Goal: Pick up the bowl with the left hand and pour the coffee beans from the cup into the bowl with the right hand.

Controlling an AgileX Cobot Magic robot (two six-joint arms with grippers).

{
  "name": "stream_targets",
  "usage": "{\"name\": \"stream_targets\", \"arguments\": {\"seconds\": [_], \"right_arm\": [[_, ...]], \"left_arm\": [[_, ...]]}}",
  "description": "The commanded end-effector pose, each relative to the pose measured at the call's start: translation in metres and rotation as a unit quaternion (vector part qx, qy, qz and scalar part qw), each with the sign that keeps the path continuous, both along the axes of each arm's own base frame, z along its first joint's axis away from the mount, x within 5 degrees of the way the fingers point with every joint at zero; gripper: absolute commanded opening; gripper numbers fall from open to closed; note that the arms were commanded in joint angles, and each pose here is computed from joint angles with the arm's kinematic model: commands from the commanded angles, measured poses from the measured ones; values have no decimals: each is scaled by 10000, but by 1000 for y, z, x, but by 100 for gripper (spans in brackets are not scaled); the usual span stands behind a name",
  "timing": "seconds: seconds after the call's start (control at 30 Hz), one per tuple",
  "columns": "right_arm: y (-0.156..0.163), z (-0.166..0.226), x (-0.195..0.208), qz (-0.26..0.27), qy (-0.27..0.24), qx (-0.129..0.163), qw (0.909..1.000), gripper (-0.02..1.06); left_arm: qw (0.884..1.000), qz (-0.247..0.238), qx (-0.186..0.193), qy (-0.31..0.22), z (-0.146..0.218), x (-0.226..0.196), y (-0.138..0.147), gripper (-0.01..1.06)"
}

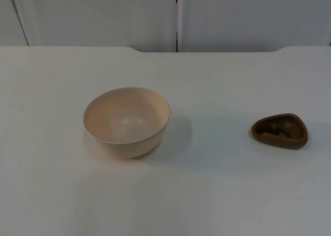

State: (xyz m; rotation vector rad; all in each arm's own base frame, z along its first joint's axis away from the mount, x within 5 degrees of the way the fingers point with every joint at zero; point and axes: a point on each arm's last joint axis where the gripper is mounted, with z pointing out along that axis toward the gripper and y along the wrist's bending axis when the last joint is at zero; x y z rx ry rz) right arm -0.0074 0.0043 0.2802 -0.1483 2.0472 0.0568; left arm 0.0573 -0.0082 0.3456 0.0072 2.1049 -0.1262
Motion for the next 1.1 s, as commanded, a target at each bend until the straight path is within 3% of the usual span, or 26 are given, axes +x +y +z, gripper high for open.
{"name": "stream_targets", "arguments": {"seconds": [0.0,0.37,0.67,1.07], "right_arm": [[0,0,0,-15,-36,15,10000,105],[0,0,0,-15,-36,15,10000,105],[0,0,0,-15,-36,15,10000,105],[0,0,0,-15,-36,15,10000,105]], "left_arm": [[10000,63,11,-55,9,6,1,105],[9997,39,107,-197,43,40,1,105],[9999,38,92,-53,47,65,1,105],[9966,-712,-257,331,35,95,-14,105]]}}
